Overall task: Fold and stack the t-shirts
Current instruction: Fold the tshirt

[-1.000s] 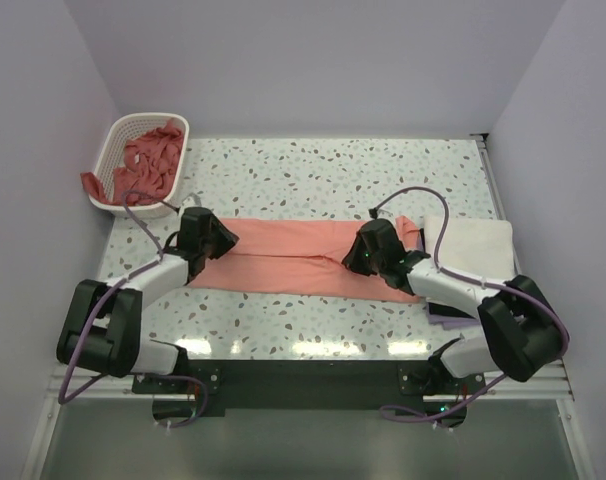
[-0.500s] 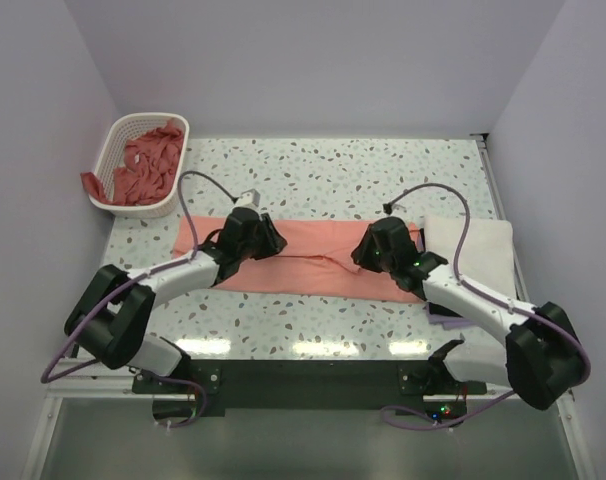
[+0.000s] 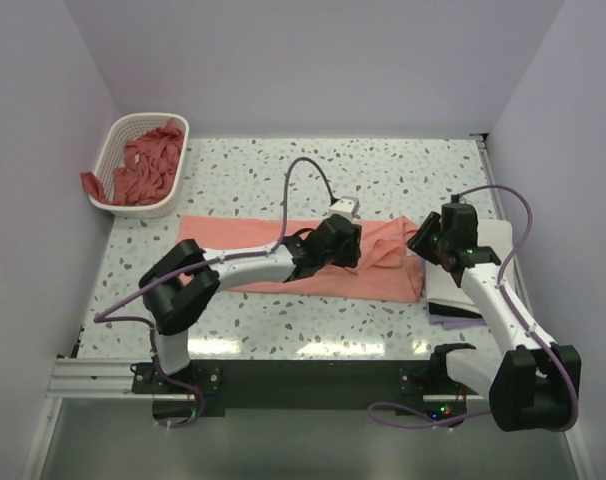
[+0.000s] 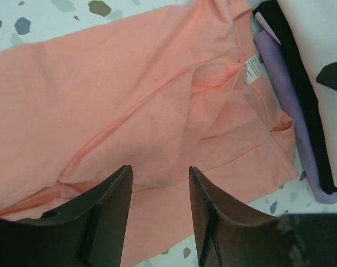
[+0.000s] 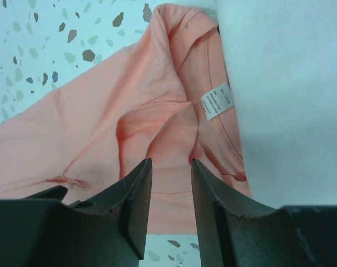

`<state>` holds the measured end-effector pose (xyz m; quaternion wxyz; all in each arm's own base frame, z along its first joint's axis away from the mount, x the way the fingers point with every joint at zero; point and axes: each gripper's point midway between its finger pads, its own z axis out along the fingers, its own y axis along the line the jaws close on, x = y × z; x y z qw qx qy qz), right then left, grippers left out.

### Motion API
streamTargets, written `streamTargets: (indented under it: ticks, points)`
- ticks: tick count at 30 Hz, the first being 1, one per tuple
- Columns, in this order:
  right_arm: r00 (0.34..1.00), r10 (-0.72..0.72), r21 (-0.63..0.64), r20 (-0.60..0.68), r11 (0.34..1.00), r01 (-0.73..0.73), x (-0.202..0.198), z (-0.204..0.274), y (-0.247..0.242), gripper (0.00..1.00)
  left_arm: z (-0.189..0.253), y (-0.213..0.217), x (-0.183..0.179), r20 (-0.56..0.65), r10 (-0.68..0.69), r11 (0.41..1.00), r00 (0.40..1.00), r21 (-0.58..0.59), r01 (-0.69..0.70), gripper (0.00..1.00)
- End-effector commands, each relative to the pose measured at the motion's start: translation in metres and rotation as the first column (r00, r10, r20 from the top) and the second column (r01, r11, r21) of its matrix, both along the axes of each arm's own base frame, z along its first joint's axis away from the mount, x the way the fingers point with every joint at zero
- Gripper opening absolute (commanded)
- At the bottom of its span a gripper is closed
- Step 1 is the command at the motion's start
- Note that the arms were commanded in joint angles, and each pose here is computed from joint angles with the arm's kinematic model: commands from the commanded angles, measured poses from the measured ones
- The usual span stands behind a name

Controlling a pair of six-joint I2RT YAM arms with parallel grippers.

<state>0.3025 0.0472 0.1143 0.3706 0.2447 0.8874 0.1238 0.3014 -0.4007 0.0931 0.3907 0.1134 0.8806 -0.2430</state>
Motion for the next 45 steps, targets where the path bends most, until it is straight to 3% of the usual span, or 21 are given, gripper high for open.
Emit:
streamTargets:
  ticks: [1,10,25,36,45]
  points:
    - [0.997,0.069,0.046,0.039,0.996,-0.071,0.006,0.024,0.005,0.38,-0.005,-0.001,0.002,0.064,0.026,0.987,0.998,0.156,-0.035,0.5]
    - [0.995,0.08,0.11,0.054,0.99,-0.086,0.006,0.021,0.01,0.39,-0.023,-0.019,-0.009,0.102,-0.005,0.96,0.995,0.28,-0.024,0.5]
    - [0.995,0.087,0.117,0.05,0.989,-0.092,0.004,0.016,0.012,0.39,-0.037,-0.032,-0.014,0.138,-0.026,0.939,0.99,0.343,-0.023,0.47]
    - [0.995,0.089,0.124,0.041,0.988,-0.094,0.004,0.01,0.013,0.39,-0.038,-0.027,-0.014,0.167,-0.005,0.924,0.986,0.378,-0.059,0.34]
    - [0.995,0.093,0.134,0.037,0.986,-0.097,0.004,0.006,0.014,0.39,-0.042,-0.024,-0.014,0.165,0.001,0.919,0.986,0.388,-0.066,0.32]
